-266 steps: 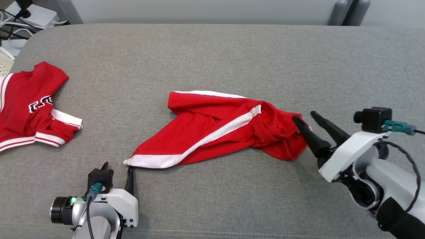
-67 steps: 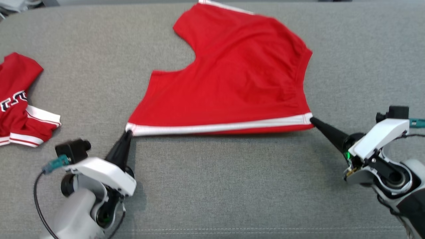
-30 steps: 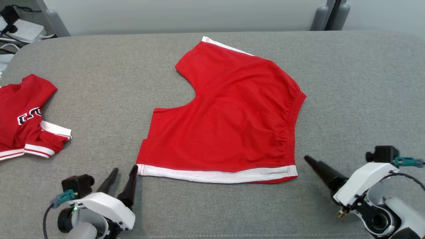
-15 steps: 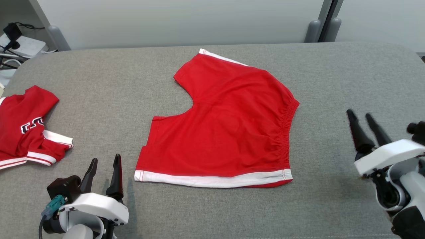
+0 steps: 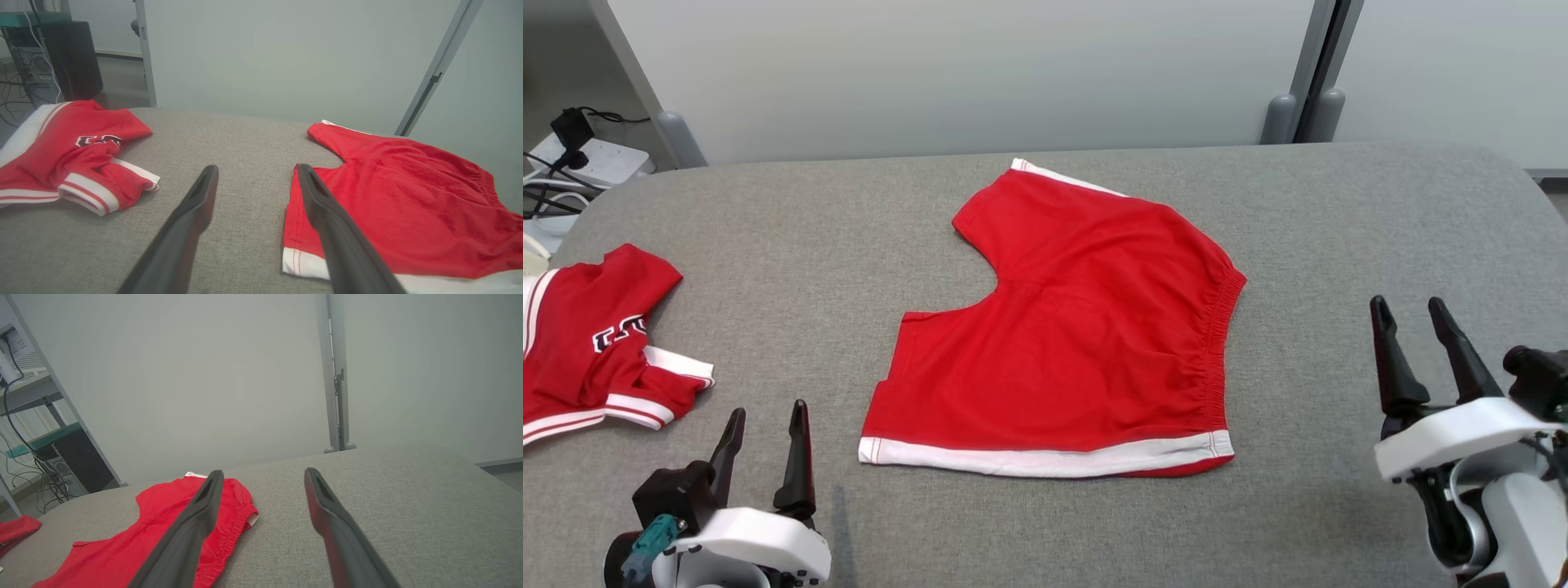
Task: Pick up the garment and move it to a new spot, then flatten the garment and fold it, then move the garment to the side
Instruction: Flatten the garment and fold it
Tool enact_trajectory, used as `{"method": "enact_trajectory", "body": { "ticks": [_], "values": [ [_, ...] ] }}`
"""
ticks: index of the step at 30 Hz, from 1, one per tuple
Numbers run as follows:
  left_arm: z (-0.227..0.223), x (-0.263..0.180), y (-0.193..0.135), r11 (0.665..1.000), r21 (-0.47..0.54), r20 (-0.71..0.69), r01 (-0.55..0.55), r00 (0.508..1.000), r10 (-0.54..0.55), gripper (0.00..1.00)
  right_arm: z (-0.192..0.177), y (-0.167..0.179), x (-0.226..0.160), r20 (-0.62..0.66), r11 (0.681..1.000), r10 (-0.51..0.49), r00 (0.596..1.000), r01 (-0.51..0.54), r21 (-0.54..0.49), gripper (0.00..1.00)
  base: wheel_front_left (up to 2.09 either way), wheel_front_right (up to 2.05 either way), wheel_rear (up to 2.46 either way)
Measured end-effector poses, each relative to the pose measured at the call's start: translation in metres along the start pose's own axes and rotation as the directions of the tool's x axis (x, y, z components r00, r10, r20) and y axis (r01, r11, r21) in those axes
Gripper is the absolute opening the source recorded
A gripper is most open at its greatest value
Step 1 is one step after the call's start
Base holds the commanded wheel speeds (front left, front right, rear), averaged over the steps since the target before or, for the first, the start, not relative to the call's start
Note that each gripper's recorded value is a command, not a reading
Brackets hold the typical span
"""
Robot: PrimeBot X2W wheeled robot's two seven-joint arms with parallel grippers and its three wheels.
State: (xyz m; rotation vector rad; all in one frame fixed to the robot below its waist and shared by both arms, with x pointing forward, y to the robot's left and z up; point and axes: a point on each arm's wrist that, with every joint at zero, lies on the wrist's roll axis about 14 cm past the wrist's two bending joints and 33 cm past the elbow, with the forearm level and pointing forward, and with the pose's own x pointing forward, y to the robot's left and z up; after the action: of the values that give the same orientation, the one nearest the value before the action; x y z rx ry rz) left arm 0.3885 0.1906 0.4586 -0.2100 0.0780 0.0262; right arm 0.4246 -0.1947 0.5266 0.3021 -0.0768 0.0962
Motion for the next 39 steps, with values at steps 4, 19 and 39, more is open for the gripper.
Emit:
{"method": "enact_trajectory", "body": {
  "ticks": [4, 19, 39],
  "values": [
    [0.010, -0.011, -0.004, 0.998, 0.069, 0.038, -0.003, 0.999, 0.001, 1.00, -0.015, 0.013, -0.019, -0.024, 0.993, 0.020, 1.000, -0.023, -0.118, 1.00, 0.00, 0.00, 0.00],
    [-0.001, -0.024, -0.015, 0.992, 0.121, 0.011, 0.023, 1.000, -0.025, 1.00, -0.045, 0.022, -0.045, -0.096, 0.987, 0.015, 0.995, -0.029, -0.156, 1.00, 0.00, 0.00, 0.00],
    [-0.022, -0.029, -0.017, 0.991, 0.127, -0.056, 0.034, 0.998, -0.027, 1.00, -0.105, 0.042, -0.060, -0.286, 0.985, 0.076, 0.955, -0.116, -0.125, 1.00, 0.00, 0.00, 0.00]
  ]
}}
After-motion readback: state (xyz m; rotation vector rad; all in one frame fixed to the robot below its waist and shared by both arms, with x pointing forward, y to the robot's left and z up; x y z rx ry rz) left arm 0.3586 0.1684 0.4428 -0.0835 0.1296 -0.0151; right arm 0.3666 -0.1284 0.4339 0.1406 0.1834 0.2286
